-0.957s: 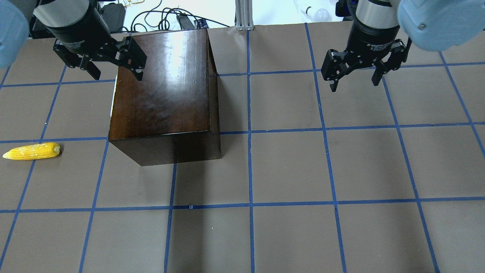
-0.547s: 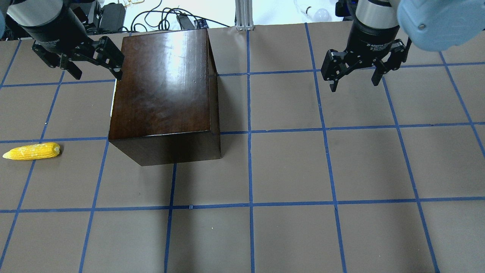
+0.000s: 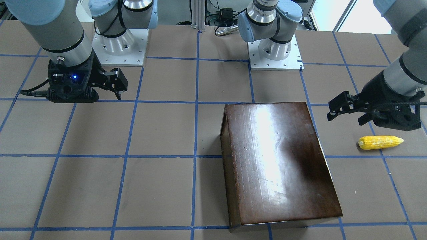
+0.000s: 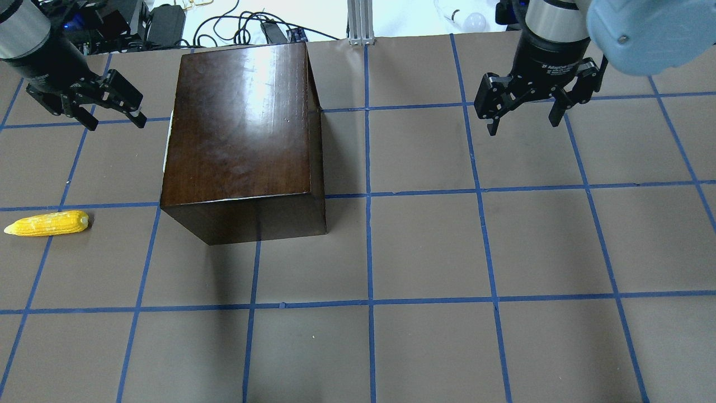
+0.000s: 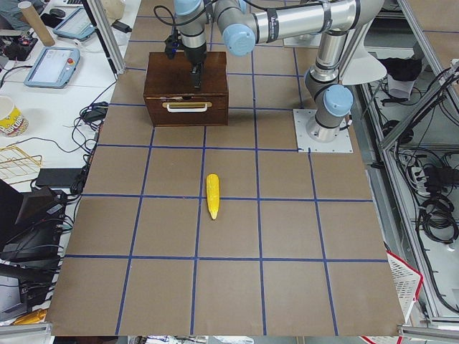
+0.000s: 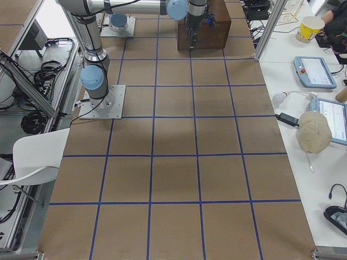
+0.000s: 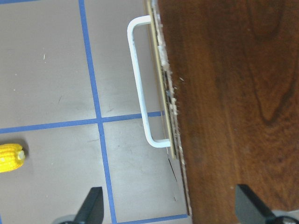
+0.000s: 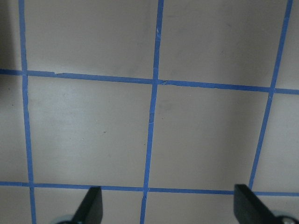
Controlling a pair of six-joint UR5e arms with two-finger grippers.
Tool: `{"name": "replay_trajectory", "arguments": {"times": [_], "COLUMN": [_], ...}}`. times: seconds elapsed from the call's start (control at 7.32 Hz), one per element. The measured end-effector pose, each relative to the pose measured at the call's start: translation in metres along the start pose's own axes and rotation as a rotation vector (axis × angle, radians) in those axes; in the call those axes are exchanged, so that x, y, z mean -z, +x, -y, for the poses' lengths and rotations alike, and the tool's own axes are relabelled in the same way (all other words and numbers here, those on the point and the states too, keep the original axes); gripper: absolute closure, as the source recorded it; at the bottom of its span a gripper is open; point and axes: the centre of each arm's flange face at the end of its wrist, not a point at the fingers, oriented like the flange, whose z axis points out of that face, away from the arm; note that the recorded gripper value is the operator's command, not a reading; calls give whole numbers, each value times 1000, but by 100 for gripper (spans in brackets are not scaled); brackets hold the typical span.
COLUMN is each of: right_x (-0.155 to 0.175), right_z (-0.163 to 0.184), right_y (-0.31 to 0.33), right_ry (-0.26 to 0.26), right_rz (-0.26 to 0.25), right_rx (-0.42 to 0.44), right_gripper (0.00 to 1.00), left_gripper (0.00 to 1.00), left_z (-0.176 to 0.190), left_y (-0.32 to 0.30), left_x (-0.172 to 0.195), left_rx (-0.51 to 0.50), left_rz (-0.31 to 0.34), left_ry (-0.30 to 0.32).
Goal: Open drawer and put corn inside
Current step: 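Move the left gripper off the cabinet top toward the drawer handle, then lower the left gripper and grasp the white drawer handle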
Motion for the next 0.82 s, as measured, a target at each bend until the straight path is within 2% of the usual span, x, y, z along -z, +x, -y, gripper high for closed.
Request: {"name": "replay_trajectory", "arguments": {"times": [0.41, 0.82], "right_x": [0, 0], "right_z": [0, 0], "right_y": [0, 0], "right_ry": [0, 0], "right_rz": [0, 0], "right_rx": [0, 1], "right_gripper": [0, 0], "left_gripper": [0, 0], "left_z": [21, 38], "left_y": [-52, -71], "left_x": [-47, -82], "left_rx": [-28, 24], "left_rz": [-99, -157], "left_ry": [-11, -14]}}
